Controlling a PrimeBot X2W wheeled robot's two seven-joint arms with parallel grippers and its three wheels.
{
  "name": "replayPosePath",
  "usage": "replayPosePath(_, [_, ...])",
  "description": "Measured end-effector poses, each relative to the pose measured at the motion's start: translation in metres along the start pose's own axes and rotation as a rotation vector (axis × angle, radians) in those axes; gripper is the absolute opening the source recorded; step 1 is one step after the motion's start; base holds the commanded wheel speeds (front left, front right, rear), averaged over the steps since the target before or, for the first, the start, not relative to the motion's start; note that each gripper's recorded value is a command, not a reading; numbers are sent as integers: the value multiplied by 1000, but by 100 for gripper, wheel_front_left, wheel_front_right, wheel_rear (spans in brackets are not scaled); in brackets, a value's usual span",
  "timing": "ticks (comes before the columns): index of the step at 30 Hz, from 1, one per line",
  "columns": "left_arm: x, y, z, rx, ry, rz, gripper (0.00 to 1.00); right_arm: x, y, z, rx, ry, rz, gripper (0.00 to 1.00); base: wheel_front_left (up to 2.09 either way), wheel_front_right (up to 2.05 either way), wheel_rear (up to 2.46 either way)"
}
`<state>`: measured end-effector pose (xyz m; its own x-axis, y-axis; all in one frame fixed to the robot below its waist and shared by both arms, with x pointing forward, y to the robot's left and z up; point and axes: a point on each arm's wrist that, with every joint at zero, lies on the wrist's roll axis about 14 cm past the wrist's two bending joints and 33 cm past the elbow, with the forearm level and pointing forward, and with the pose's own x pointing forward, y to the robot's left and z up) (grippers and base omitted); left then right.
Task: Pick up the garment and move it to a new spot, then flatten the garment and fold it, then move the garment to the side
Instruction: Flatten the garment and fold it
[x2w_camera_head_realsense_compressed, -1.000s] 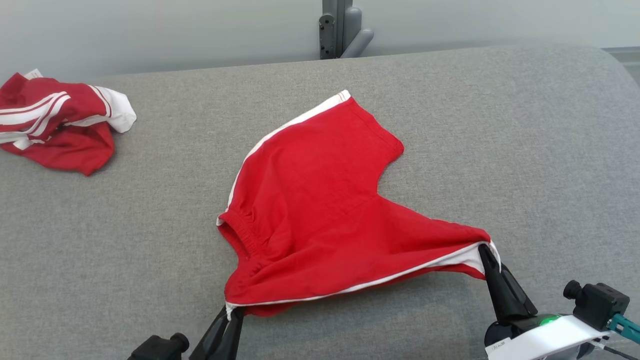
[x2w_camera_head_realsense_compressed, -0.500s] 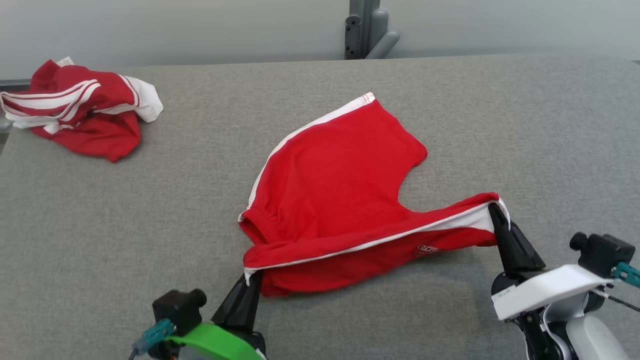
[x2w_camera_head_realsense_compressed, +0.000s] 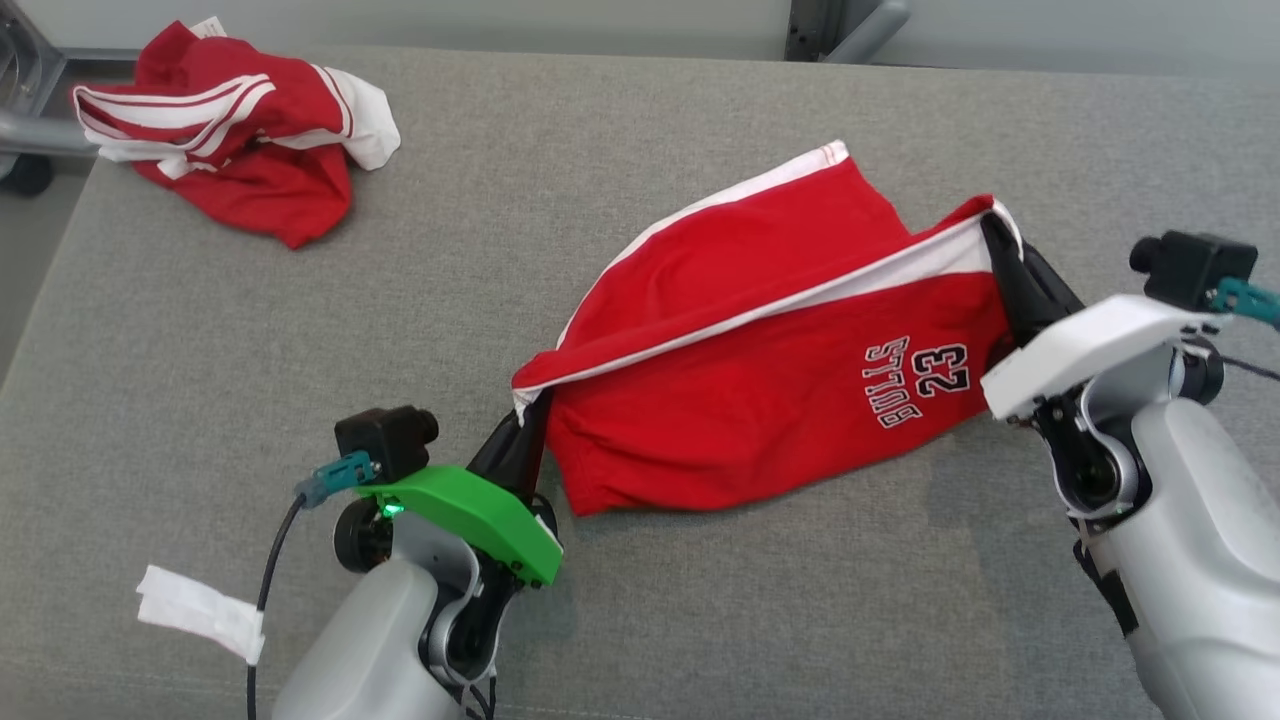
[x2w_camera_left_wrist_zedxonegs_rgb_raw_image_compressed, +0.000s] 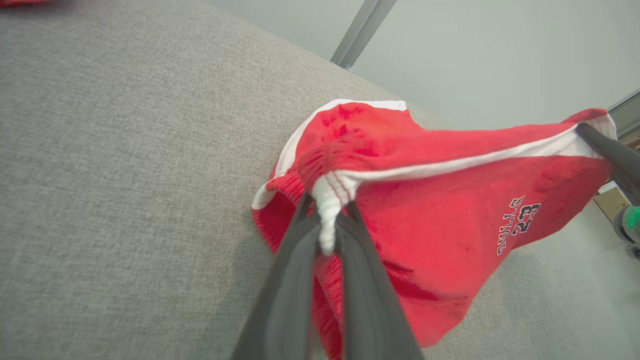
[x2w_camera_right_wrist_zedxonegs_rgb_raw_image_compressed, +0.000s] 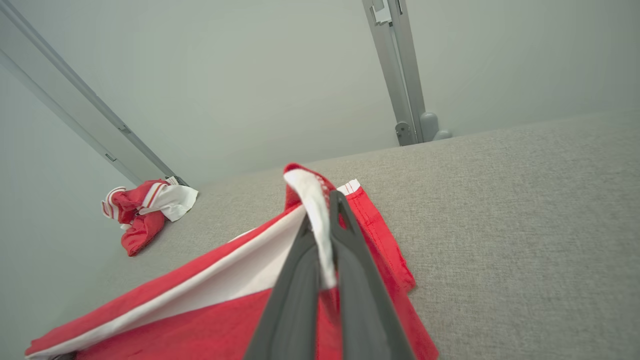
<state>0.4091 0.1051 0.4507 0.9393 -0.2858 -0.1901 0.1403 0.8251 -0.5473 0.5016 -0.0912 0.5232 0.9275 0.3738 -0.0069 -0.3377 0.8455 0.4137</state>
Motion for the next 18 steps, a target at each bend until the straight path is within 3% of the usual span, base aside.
replayPosePath(10, [35, 31, -1, -35, 82, 85, 0, 76, -10, -21, -54, 141, -4, 0, 0, 0, 0])
replayPosePath(18, [47, 43, -6, -45, 111, 105, 0, 114, -16, -44, -99, 243, -10, 0, 0, 0, 0])
